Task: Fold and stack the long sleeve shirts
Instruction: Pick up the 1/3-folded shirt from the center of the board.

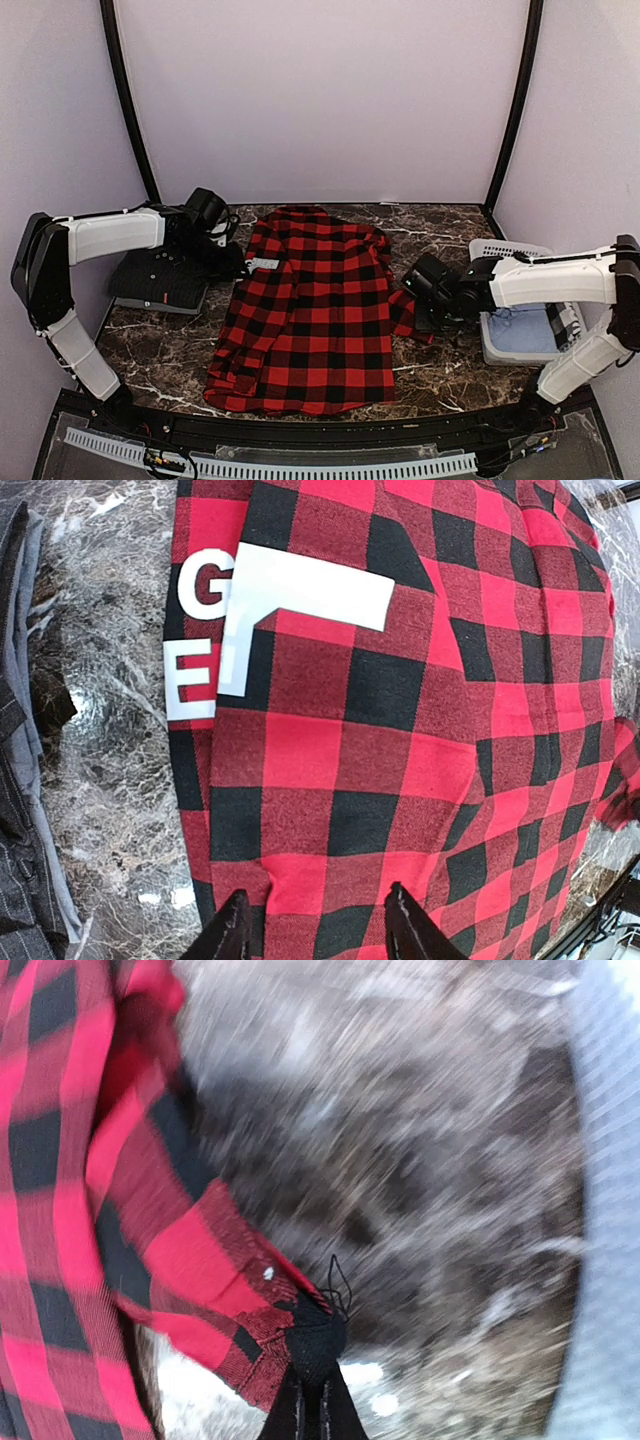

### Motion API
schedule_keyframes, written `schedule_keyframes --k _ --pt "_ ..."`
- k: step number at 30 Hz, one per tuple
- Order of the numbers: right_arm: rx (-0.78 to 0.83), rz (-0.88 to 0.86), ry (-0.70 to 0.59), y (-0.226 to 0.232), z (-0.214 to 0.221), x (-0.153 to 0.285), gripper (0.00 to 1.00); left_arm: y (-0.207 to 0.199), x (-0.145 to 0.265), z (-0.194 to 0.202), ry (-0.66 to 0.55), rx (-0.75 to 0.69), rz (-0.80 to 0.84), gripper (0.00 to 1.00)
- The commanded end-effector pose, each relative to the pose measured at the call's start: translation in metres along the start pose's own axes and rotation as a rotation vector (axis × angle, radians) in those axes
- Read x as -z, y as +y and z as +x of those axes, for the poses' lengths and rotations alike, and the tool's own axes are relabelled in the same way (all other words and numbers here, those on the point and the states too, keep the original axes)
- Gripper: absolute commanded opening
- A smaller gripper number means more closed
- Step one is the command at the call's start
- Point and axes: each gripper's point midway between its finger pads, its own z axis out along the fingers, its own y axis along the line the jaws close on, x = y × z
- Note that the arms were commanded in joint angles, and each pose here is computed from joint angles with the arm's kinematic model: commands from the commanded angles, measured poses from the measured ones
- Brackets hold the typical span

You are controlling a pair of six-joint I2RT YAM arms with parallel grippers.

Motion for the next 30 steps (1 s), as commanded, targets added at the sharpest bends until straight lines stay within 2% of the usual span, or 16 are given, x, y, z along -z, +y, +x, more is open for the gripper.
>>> schedule_keyframes --k 1,6,13,20,25,30 --pt "-0.025 0.149 -0.139 -0.036 -0.054 0.026 0.0 -0.014 0.017 -0.014 -0.04 -0.033 0.052 0.44" --pt "-0.056 0.297 -0.277 -0.071 -0.125 0.055 0.0 -0.018 0.02 -0.015 -0.043 -0.039 0.068 0.43" --pt "-0.11 0.41 -0.486 -0.099 -0.226 0.097 0.0 -0.021 0.026 -0.015 -0.049 -0.047 0.081 0.43" --pt "-0.118 0.496 -0.666 -0.114 -0.302 0.136 0.0 -0.021 0.032 -0.01 -0.054 -0.051 0.088 0.42" --pt "-0.084 0.407 -0.786 -0.095 -0.34 0.165 0.0 -0.023 0.037 -0.008 -0.058 -0.055 0.1 0.42" --pt "0.044 0.077 -0.805 -0.023 -0.338 0.165 0.0 -0.034 0.043 -0.009 -0.062 -0.054 0.158 0.43"
